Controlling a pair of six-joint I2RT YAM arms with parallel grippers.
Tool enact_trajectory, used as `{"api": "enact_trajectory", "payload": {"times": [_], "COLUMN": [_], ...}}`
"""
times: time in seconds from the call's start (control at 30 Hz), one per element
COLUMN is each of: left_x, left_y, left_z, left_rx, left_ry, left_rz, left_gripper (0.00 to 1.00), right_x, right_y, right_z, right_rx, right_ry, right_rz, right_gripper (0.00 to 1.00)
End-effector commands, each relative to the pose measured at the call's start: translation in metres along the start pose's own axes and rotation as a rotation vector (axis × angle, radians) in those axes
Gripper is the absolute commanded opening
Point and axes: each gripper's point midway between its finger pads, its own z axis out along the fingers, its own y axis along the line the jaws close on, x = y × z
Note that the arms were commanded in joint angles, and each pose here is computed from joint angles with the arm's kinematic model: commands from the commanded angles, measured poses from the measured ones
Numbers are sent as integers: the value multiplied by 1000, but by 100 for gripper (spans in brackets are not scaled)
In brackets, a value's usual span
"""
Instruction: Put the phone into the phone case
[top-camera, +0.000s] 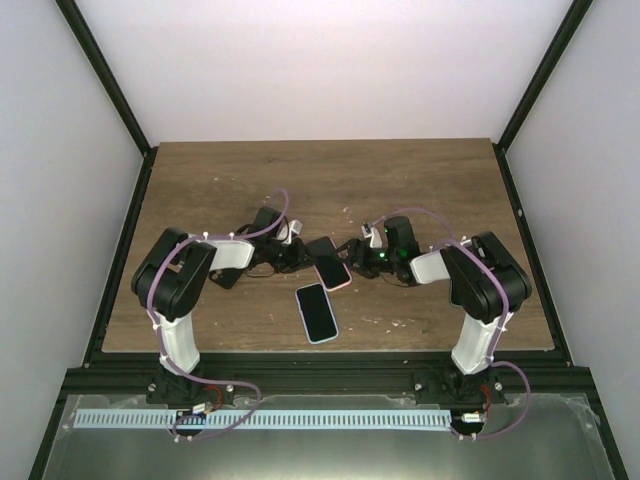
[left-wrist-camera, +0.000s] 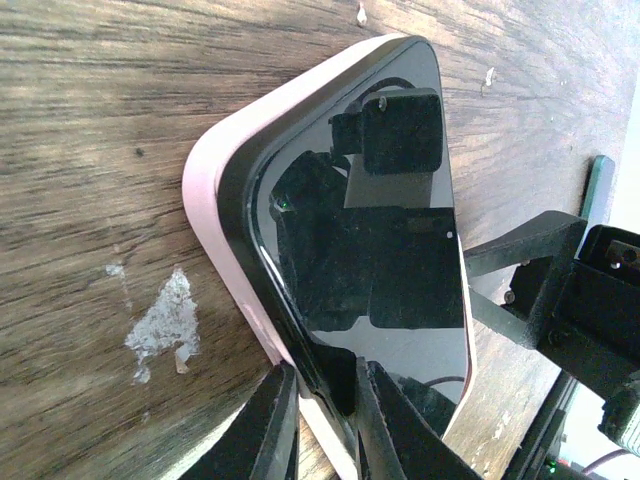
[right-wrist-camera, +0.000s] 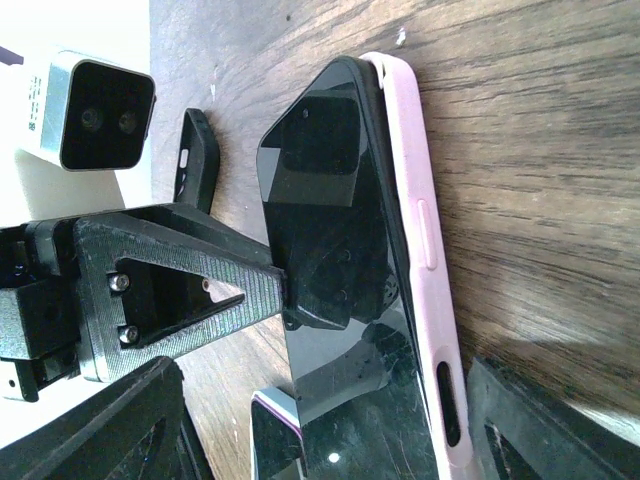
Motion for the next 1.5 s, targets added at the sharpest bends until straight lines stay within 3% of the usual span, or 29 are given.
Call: {"api": "enact_trajectory", "payload": {"times": [0.0,0.13,0.2,0.53,0.7,0.9,1.27,1.47], "left_x": [12,16,18,6,7,8,3,4], "left_y": [5,3,5,8,12,20,5,-1], "left_z": [4,1,0,-1,2,-3,-12,-16], "left_rx": [-6,-5,-10,6,5,-2,55,79], "left_ry": [29,37,42,9,22,17,-1,-2], "left_rz": [9,12,5,-19,-25,-33,-21,-19], "left_gripper": [16,18,25,31,22,16,15,18], "right_x": [19,22,19,-11,7,0,1,-2], "right_y": [39,37,34,-16,6,29,25,30], "right_z": [8,10,10,18,28,25,29,25], "right_rx": [-166,-174,-145,198,-9,-72,-78,-87], "right_ry": [129,147,129,66,129,124,140,124], "right_rz": [-84,-82,-81,-123,-93,-126,-113,-135], "right_gripper": [78,77,76,73,69,64,36,16]}}
